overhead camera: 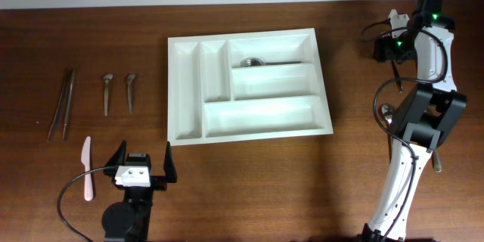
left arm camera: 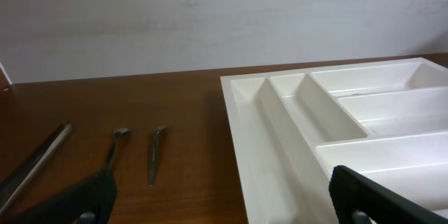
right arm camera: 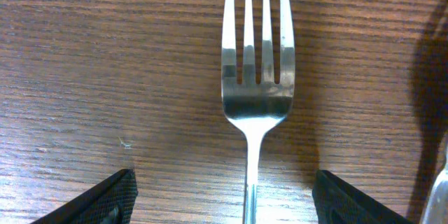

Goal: Pack container
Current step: 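Lower the right gripper onto the next fork and grasp its handle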

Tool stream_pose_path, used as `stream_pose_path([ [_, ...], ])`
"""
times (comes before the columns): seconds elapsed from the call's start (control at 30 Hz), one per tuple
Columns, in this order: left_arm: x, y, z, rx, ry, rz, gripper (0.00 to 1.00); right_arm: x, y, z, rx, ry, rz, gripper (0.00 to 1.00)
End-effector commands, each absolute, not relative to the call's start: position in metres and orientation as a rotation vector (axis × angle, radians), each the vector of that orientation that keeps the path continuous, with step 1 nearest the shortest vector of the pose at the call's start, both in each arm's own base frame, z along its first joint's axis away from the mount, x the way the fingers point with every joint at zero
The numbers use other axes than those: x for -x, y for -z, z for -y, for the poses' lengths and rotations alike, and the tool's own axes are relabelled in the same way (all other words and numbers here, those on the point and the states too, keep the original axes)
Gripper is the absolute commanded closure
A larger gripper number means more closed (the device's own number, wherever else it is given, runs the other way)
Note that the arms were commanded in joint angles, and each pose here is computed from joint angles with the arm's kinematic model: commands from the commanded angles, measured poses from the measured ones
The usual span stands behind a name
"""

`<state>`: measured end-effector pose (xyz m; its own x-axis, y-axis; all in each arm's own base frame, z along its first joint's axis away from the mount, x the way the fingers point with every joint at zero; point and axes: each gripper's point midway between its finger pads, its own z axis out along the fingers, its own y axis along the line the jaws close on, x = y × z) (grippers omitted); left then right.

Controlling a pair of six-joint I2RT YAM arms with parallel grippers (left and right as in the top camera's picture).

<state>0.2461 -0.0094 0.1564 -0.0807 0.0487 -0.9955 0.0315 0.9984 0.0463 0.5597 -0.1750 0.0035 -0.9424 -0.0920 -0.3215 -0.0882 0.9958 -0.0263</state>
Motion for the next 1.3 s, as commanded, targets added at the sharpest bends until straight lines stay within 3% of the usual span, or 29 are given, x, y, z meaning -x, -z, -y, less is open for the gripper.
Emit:
stream_pose_path([
  [0.0,-0.246,-0.156,0.009,-0.055,-0.01,-1.65,0.01,-0.544,0.04,0.173,0.086,-0.028,-2.905,0.19],
  [0.13,-0.246,-0.156,0.009,-0.055,-0.01,-1.65,0.01,-0.543,0.04,0.176,0.08,-0.026,-2.905,0.21],
  [0.23,-0.246,-0.156,0.009,-0.055,-0.01,-1.65,0.01,-0.542,0.04,0.179,0.072,-0.025,-2.905,0.44],
  [0.27,-0.246,-0.156,0.009,-0.055,-0.01,-1.65,0.01,-0.542,0.04,0.18,0.07,-0.024,-2.905,0.46],
  [0.43,-0.246,-0.156,0.009,-0.055,-0.01,-1.65,0.01,-0.541,0.04,0.186,0.074,-0.017,-2.9,0.46],
  [0.53,-0.246,-0.156,0.009,-0.055,-0.01,-1.65,0.01,-0.54,0.04,0.188,0.086,-0.003,-2.9,0.57],
  [0.63,-0.246,-0.156,0.009,-0.055,-0.01,-1.65,0.01,-0.541,0.04,0.189,0.09,-0.002,-2.898,0.58],
  [1.0,-0.246,-0.156,0.009,-0.055,-0.01,-1.649,0.01,-0.55,0.037,0.192,0.091,0.02,-2.861,0.76],
  [1.1,-0.246,-0.156,0.009,-0.055,-0.01,-1.65,0.01,-0.55,0.037,0.192,0.091,0.02,-2.861,0.86],
  [1.27,-0.246,-0.156,0.009,-0.055,-0.01,-1.65,0.01,-0.551,0.037,0.193,0.091,0.023,-2.858,0.92],
])
